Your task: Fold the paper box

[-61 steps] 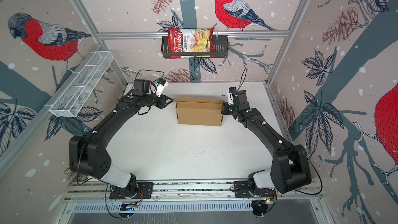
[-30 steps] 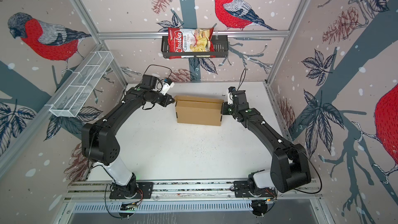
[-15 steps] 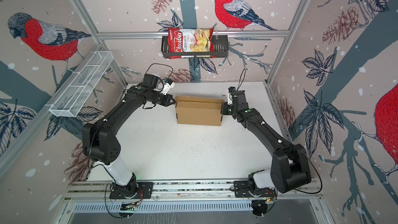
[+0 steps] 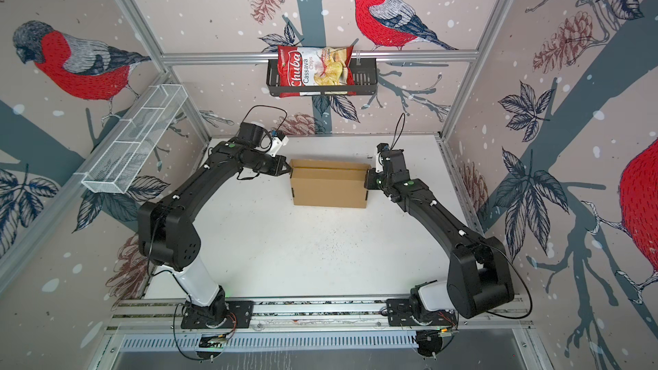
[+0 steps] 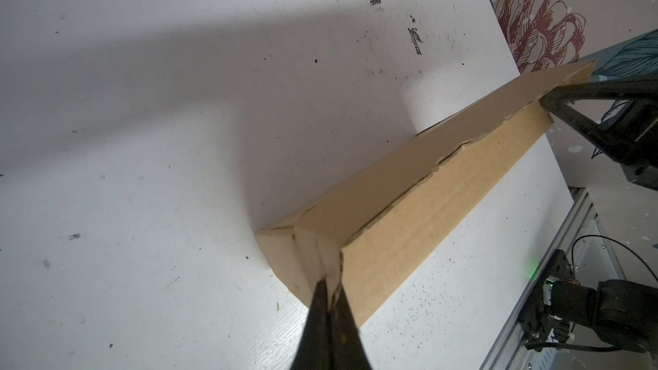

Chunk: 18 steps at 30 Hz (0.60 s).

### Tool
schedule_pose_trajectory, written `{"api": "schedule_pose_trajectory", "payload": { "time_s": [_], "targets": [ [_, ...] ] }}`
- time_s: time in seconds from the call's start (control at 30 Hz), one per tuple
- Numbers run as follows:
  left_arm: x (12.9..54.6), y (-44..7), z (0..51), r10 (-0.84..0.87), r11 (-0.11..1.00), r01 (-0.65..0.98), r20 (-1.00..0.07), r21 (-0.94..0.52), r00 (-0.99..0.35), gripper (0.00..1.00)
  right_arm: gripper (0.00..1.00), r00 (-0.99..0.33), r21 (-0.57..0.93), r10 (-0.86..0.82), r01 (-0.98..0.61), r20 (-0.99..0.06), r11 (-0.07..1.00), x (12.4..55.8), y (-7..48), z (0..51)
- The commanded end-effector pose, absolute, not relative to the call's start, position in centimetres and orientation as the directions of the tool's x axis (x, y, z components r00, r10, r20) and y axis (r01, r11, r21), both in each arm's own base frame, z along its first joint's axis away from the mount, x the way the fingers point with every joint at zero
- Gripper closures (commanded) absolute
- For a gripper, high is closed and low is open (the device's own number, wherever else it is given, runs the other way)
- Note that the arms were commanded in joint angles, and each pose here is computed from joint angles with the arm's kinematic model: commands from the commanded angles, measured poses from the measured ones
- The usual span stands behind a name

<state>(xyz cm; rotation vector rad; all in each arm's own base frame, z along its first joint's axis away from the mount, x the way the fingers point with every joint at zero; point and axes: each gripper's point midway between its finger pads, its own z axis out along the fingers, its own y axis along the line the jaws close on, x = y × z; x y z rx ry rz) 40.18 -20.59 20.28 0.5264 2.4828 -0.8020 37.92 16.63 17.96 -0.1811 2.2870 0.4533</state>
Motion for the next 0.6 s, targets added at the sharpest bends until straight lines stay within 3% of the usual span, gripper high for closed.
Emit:
{"api": "schedule_pose_trajectory", "payload": {
  "time_s": [0.0,0.57],
  "targets": [
    [39.1,-22.0,21.4,0.193,0.679,0.501,-0.528,-0.537,-0.827,1.0,1.0,-0.768,0.287,-0.02,-0.264,-0.641,0.921,35.9,16.9,15.4],
    [38.7,-22.2,20.2,0.145,0.669,0.435,-0.468,-0.602,-0.872,1.0,1.0,-0.769,0.291,-0.021,-0.266,-0.639,0.919,35.9,17.2,15.2]
  ]
}}
